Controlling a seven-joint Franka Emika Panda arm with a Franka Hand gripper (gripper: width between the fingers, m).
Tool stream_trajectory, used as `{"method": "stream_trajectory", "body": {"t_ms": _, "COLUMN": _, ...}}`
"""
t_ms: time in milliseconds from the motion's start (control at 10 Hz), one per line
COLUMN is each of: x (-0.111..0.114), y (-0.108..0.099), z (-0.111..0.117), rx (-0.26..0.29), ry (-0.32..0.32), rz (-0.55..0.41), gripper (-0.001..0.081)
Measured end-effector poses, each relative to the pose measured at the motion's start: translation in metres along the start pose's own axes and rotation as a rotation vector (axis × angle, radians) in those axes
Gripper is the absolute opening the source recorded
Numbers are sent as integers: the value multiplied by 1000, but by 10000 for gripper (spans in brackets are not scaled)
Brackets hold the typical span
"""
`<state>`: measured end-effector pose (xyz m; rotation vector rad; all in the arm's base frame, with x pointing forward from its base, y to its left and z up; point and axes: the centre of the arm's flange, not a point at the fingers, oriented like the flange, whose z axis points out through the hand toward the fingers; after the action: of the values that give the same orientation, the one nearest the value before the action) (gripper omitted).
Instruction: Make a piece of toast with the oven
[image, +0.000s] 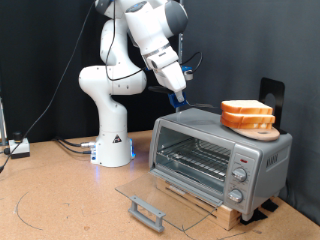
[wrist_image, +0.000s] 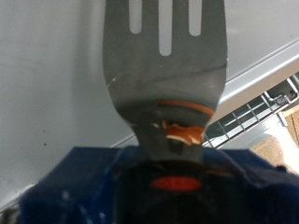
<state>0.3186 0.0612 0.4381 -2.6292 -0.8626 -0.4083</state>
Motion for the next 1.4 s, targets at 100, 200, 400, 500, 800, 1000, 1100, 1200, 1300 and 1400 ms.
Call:
{"method": "stream_trajectory", "body": {"t_ms": 100, "x": 0, "y": 0, "z": 1, "rx": 0, "ry": -3, "rz": 0, "gripper": 457}}
{"method": "stream_trajectory", "body": {"t_ms": 200, "x": 0, "y": 2, "z": 1, "rx": -6, "ry": -1, "rz": 4, "gripper": 457}}
{"method": "stream_trajectory", "body": {"t_ms": 400, "x": 3, "y": 4, "z": 1, "rx": -17, "ry": 8, "rz": 11, "gripper": 457}}
{"method": "stream_trajectory", "body": {"t_ms": 500, "x": 5, "y": 4, "z": 3, "rx": -18, "ry": 6, "rz": 10, "gripper": 457}}
{"method": "stream_trajectory", "body": {"t_ms": 800, "x": 8, "y": -1, "z": 11, "rx": -11, "ry": -9, "rz": 0, "gripper": 457}}
{"method": "stream_trajectory", "body": {"t_ms": 1000, "x": 12, "y": -6, "z": 15, "rx": -3, "ry": -4, "rz": -6, "gripper": 457}}
{"method": "stream_trajectory", "body": {"t_ms": 1100, "x": 14, "y": -9, "z": 15, "rx": 2, "ry": 0, "rz": -10, "gripper": 457}}
{"method": "stream_trajectory", "body": {"t_ms": 1200, "x": 16, "y": -12, "z": 15, "rx": 7, "ry": 5, "rz": -16, "gripper": 457}}
{"method": "stream_trajectory", "body": {"t_ms": 1300, "x": 18, "y": -14, "z": 15, "rx": 12, "ry": 13, "rz": -25, "gripper": 457}}
{"method": "stream_trajectory", "body": {"t_ms": 1400, "x": 21, "y": -17, "z": 13, "rx": 16, "ry": 20, "rz": -35, "gripper": 457}}
